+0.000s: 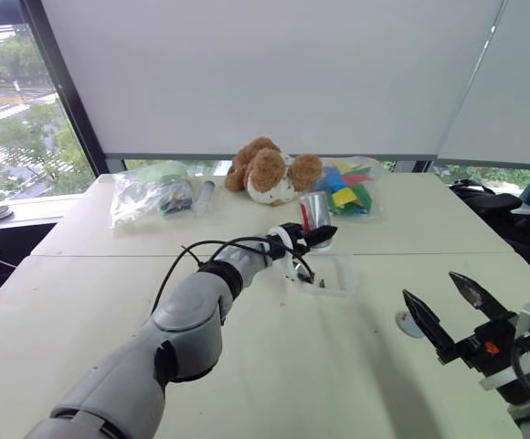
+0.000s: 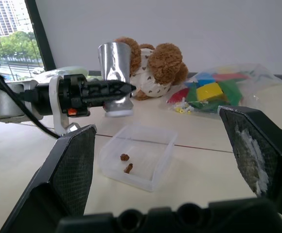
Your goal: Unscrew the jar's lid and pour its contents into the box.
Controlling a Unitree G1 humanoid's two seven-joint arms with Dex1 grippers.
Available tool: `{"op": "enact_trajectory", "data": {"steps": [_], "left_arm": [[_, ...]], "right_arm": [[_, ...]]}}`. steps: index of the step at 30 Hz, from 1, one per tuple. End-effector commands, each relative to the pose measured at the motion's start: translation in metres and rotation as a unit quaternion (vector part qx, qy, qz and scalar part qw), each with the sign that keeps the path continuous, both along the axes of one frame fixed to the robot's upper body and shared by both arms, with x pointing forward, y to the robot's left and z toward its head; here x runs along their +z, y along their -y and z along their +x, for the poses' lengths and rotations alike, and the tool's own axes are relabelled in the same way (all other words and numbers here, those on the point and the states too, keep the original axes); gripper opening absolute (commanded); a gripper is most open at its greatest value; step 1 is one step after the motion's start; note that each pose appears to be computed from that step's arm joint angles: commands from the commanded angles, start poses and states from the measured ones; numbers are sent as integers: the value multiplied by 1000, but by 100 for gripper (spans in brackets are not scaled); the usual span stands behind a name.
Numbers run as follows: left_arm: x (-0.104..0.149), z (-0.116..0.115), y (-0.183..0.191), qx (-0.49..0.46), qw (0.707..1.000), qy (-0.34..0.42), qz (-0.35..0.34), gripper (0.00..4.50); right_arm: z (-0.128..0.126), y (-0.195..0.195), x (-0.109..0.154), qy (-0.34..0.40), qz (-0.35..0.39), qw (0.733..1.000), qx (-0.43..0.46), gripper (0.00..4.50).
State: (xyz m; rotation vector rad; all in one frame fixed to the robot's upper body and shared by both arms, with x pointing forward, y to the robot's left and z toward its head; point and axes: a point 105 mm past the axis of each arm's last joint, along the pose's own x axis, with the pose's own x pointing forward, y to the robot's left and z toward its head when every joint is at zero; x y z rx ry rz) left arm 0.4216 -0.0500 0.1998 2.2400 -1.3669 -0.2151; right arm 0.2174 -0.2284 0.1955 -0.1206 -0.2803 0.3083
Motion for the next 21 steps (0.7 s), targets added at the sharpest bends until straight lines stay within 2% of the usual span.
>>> {"op": "enact_trajectory", "data": {"steps": [1, 3, 4, 5, 7, 9, 12, 18, 19, 20, 21], "left_arm": [[37, 9, -13, 8, 965, -167, -203, 245], [61, 13, -30, -14, 905, -276, -325, 245], [67, 13, -35, -22, 883, -307, -354, 245], [71, 17, -45, -23, 849, -352, -393, 245], [67, 26, -66, -17, 747, -477, -463, 245], [61, 32, -87, -24, 656, -556, -510, 245], [48, 34, -115, -35, 548, -631, -548, 245], [27, 14, -157, -48, 430, -699, -570, 245], [25, 9, -159, -60, 397, -718, -569, 245], [26, 4, -165, -72, 377, -722, -576, 245], [27, -5, -184, -107, 343, -707, -610, 245]], "right_arm": [[-2, -1, 3, 11, 5, 1000, 8, 435], [-1, -1, 1, 9, 8, 1000, 13, 435], [0, -1, 0, 8, 8, 1000, 14, 435], [0, -2, -1, 6, 9, 1000, 22, 435], [3, -6, -1, 8, 6, 999, 41, 435], [7, -11, 1, 14, 5, 998, 62, 435], [13, -21, 1, 19, -15, 994, 108, 435], [20, -43, 0, 34, -69, 977, 197, 435], [20, -46, -1, 36, -77, 974, 208, 435], [20, -49, -2, 38, -83, 971, 220, 435], [21, -55, -3, 41, -90, 965, 243, 435]]}}
